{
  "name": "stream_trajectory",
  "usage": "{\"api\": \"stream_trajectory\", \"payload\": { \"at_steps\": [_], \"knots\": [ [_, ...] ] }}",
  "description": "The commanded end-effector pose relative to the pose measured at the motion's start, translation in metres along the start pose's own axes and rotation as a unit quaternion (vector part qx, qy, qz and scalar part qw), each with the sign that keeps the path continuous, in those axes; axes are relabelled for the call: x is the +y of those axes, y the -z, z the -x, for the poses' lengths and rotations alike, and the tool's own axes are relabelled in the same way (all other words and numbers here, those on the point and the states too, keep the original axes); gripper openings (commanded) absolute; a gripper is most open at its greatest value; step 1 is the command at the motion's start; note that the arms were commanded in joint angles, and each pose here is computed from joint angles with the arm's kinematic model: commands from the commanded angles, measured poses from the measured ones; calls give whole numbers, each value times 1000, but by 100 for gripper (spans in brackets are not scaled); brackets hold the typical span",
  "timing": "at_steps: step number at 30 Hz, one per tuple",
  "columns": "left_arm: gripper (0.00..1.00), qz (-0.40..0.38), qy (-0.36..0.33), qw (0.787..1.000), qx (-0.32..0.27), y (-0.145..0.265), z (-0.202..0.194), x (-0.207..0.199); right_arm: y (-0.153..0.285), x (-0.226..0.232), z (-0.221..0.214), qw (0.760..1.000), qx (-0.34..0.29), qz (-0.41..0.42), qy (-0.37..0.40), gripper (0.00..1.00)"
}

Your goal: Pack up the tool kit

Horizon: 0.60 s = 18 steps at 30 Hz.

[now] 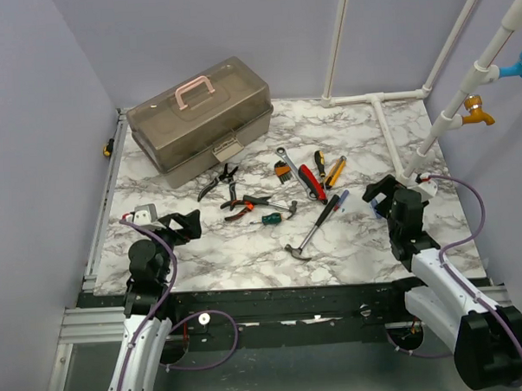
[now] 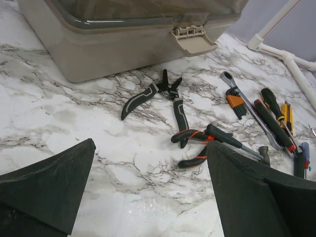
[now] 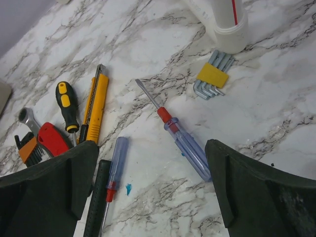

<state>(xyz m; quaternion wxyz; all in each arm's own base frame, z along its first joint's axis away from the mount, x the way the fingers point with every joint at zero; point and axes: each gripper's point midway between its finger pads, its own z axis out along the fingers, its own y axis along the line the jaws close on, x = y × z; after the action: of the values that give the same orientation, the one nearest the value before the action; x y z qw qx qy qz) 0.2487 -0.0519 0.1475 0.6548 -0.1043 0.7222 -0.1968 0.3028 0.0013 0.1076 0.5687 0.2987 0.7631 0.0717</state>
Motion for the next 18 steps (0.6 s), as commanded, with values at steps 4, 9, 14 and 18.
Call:
{"api": "stream_trajectory", "payload": {
  "at_steps": [4, 9, 14, 18],
  "knots": [
    [98, 40, 22, 999, -11, 1, 10, 9, -5, 2, -7, 1000, 14, 3, -6, 100],
    [98, 28, 33, 999, -14, 6, 8, 5, -2, 9, -10, 999, 23, 29, -1, 100],
    [98, 23, 49, 998, -45, 10, 10, 7, 7, 41, -19, 991, 41, 129, 8, 100],
    [98, 13, 51, 997, -49, 8, 9, 5, 1, 53, -32, 986, 84, 145, 14, 100]
  ]
}}
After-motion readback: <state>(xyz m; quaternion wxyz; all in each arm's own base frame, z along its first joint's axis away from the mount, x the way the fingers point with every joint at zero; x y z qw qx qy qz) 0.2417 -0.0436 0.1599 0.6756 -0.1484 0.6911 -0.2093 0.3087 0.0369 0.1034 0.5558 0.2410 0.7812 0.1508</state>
